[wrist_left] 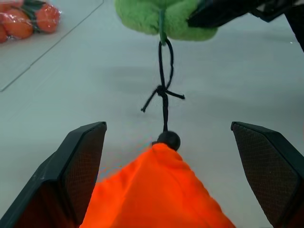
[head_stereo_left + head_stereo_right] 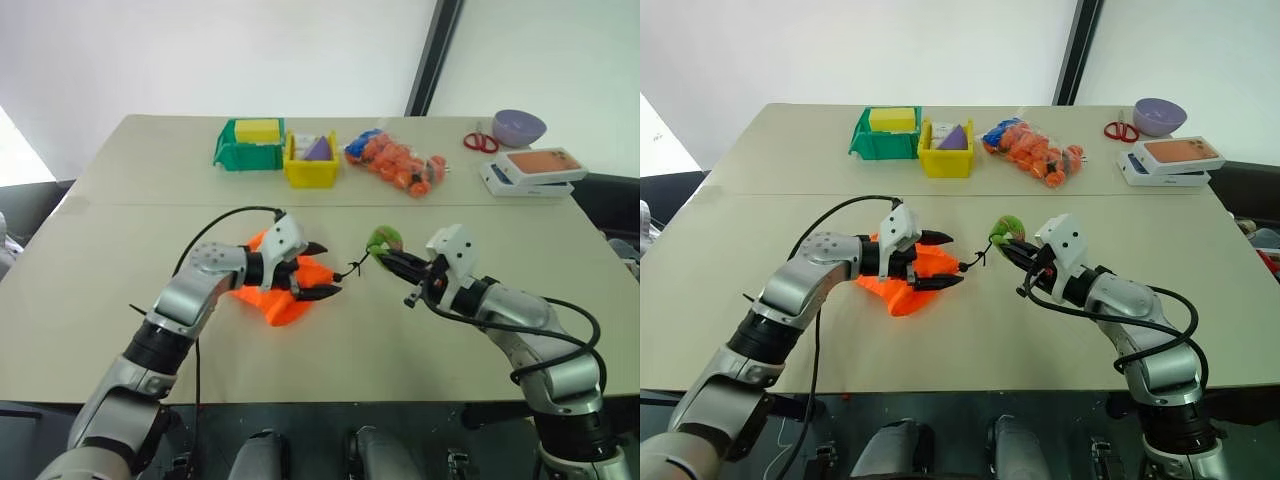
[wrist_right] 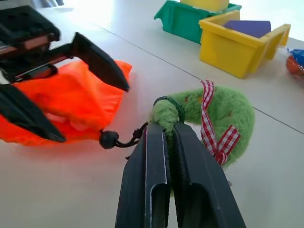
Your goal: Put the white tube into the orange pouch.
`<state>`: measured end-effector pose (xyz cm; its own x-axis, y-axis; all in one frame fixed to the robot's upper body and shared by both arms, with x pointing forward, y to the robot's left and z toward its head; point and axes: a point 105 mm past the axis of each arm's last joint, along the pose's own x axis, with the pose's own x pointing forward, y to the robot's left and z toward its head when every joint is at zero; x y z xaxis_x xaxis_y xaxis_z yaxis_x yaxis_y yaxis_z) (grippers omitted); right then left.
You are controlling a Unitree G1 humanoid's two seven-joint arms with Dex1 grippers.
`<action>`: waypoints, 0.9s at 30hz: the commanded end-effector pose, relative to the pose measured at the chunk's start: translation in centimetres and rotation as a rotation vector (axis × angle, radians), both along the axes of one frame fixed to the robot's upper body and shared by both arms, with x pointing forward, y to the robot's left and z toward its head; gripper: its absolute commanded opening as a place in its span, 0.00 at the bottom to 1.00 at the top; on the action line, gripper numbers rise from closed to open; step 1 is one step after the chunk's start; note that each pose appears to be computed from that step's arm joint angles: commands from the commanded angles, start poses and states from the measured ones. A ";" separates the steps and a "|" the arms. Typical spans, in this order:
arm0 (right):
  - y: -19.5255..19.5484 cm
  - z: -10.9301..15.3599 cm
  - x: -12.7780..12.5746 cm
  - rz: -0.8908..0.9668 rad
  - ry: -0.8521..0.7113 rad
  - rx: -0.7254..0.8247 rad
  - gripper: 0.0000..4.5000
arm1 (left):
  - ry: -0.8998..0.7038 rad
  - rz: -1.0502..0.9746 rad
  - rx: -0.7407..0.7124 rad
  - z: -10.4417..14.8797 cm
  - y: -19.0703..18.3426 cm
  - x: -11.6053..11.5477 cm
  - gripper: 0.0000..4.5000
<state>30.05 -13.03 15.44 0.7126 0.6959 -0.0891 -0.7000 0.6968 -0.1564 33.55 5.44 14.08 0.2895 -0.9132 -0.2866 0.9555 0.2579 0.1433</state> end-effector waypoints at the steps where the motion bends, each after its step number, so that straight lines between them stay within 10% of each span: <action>1: 0.6 1.7 -0.4 0.041 -0.072 0.004 0.00 | 0.039 -0.077 0.040 0.4 -0.2 0.2 1.00; 27: -2.8 0.5 -1.1 -0.100 -0.088 -0.036 0.00 | 0.206 -0.240 0.133 -1.6 -1.7 1.1 1.00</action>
<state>29.16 -15.51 14.32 0.7723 0.6285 -0.0919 -0.6335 0.7515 -0.1841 34.36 4.22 11.19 -0.0057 -0.8950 -0.4460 0.9942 0.0427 -0.0983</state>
